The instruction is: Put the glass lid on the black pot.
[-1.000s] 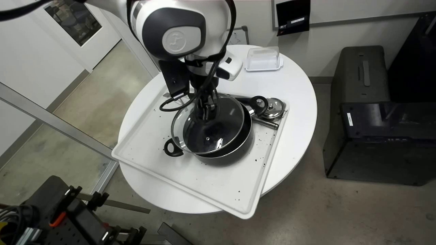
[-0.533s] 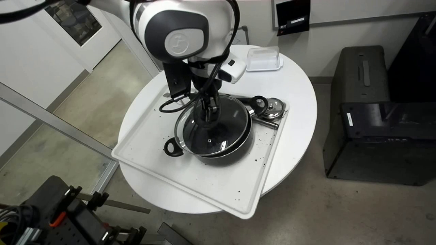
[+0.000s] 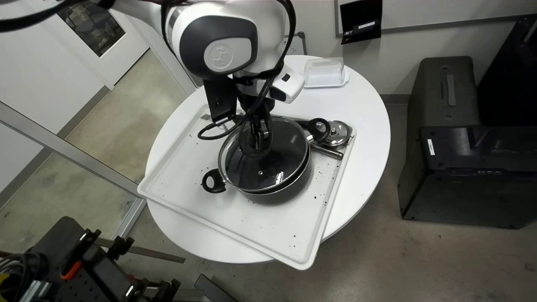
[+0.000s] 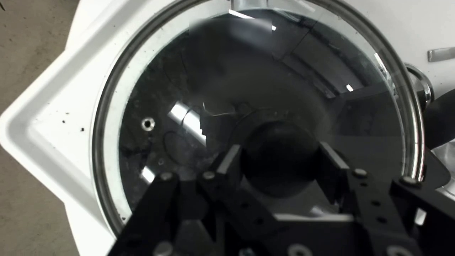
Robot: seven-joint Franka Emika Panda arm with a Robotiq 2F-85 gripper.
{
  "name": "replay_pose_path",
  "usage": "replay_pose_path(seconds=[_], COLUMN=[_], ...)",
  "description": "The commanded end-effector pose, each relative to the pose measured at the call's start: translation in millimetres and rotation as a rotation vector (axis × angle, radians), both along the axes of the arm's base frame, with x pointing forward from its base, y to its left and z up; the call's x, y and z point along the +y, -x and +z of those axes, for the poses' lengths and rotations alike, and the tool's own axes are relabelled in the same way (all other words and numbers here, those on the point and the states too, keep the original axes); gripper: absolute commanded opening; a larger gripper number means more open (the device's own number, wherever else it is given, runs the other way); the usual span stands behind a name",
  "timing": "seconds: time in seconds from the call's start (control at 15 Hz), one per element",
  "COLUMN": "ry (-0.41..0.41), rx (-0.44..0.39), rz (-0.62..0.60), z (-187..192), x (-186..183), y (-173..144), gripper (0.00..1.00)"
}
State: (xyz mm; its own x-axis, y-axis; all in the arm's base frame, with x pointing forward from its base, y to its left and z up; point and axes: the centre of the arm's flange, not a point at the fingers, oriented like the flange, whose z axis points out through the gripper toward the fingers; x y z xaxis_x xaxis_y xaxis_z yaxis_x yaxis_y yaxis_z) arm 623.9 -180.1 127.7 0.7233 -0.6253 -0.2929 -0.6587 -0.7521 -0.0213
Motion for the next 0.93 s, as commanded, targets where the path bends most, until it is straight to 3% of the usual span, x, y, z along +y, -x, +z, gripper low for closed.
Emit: replay_pose_path(seconds=[0.0,0.87], ry=[-0.01,-0.048], rx=[-0.029,-0.051], rz=[-0.036,-0.049], z=[3.2,-14.5], x=[-0.2,7.0], y=[-10.8,-19.9], gripper=[0.27,0.27])
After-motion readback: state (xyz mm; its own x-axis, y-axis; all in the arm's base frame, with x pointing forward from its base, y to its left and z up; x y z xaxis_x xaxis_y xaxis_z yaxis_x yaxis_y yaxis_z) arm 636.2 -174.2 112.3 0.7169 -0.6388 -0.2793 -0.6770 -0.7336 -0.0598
